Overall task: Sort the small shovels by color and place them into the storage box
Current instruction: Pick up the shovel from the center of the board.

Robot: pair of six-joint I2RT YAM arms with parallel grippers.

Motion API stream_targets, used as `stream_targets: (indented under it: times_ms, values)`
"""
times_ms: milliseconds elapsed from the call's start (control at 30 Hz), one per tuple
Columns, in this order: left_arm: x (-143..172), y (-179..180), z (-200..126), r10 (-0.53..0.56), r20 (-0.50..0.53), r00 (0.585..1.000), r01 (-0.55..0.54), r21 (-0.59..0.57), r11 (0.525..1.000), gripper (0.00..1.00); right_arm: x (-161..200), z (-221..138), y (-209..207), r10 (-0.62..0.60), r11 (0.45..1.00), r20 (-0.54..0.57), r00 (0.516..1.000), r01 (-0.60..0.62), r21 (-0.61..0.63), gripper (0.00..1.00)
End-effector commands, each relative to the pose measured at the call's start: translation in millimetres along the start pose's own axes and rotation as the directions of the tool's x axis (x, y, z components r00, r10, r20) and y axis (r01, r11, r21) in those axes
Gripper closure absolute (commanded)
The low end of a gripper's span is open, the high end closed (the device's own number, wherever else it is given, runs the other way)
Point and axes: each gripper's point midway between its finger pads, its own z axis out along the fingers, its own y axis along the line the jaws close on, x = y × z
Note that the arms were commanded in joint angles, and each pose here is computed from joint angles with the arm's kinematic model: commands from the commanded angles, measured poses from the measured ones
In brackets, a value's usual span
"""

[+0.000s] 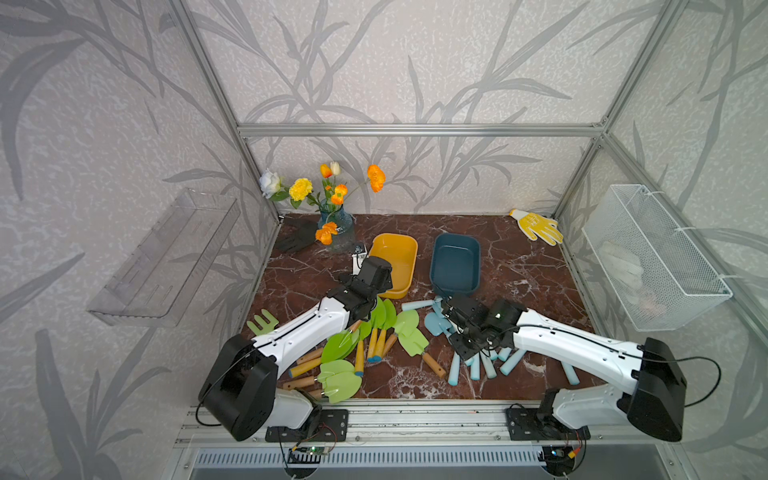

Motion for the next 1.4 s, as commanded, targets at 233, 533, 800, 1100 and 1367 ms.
stream_targets:
  times_ms: [233,533,800,1100,1367]
  values:
    - [0,6,-1,-0.042,-0.014,0.999,0.041,-0.049,0.998,0.00,-5,30,2,-0.007,0.999,-0.038,0.999,0.008,0.041,0.53]
    - [5,13,-3,-0.037,-0.022,0.999,0.035,-0.074,0.997,0.00,-14,52,4,-0.062,0.995,-0.072,0.995,0.068,0.073,0.54]
    - [3,16,-7,-0.043,-0.012,0.999,0.042,-0.071,0.997,0.00,-16,69,11,-0.067,0.996,-0.090,0.994,0.072,0.054,0.56]
    - [5,17,-9,-0.039,-0.021,0.999,0.037,-0.070,0.997,0.00,-13,76,14,-0.052,0.998,-0.099,0.994,0.056,0.039,0.75]
    - [6,8,-6,-0.032,-0.061,0.998,0.029,-0.044,0.999,0.00,-4,54,16,-0.048,0.999,-0.067,0.997,0.047,-0.016,0.88]
